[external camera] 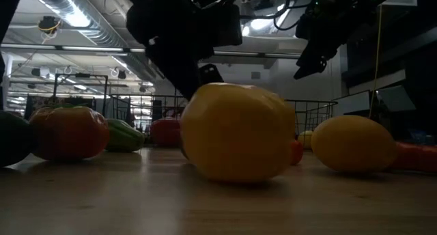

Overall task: Sort produce into baskets
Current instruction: Put the purple onion into the left golden wire basket

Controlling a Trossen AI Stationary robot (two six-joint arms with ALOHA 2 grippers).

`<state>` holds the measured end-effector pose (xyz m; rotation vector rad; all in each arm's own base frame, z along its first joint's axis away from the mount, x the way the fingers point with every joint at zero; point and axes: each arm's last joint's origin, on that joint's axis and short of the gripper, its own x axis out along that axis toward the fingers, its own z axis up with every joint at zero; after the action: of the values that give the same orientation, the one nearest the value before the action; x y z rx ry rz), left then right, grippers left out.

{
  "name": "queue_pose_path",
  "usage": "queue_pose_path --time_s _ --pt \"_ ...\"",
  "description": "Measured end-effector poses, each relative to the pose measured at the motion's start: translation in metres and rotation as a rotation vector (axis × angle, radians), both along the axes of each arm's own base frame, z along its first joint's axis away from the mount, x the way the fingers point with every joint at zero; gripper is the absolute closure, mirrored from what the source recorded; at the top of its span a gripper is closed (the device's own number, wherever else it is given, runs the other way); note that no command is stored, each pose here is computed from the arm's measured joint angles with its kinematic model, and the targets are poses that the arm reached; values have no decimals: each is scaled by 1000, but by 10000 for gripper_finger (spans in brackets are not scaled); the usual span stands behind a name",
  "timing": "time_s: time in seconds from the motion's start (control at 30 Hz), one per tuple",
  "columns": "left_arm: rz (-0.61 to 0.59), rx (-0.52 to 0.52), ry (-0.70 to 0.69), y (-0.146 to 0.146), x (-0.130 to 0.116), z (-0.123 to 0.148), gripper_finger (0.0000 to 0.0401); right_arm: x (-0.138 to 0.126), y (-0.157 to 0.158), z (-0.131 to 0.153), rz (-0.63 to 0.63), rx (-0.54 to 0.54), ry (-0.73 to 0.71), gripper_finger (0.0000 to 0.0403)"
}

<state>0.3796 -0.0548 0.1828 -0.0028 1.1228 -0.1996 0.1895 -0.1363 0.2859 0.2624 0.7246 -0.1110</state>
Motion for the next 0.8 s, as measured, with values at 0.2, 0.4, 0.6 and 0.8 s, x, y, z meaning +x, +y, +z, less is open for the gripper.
queue_pose_path --time_s 0.2,0.4,0.6,0.8 --pt "1 2 18 0 2 -9 1 0 0 0 0 0 0 77" --pt "1 3 18 -1 6 -17 1 0 0 0 0 0 1 77" --pt "2 7 37 -1 6 -22 1 0 0 0 0 0 1 77" --pt "68 -15 12 -2 9 -21 1 0 0 0 0 0 0 77"
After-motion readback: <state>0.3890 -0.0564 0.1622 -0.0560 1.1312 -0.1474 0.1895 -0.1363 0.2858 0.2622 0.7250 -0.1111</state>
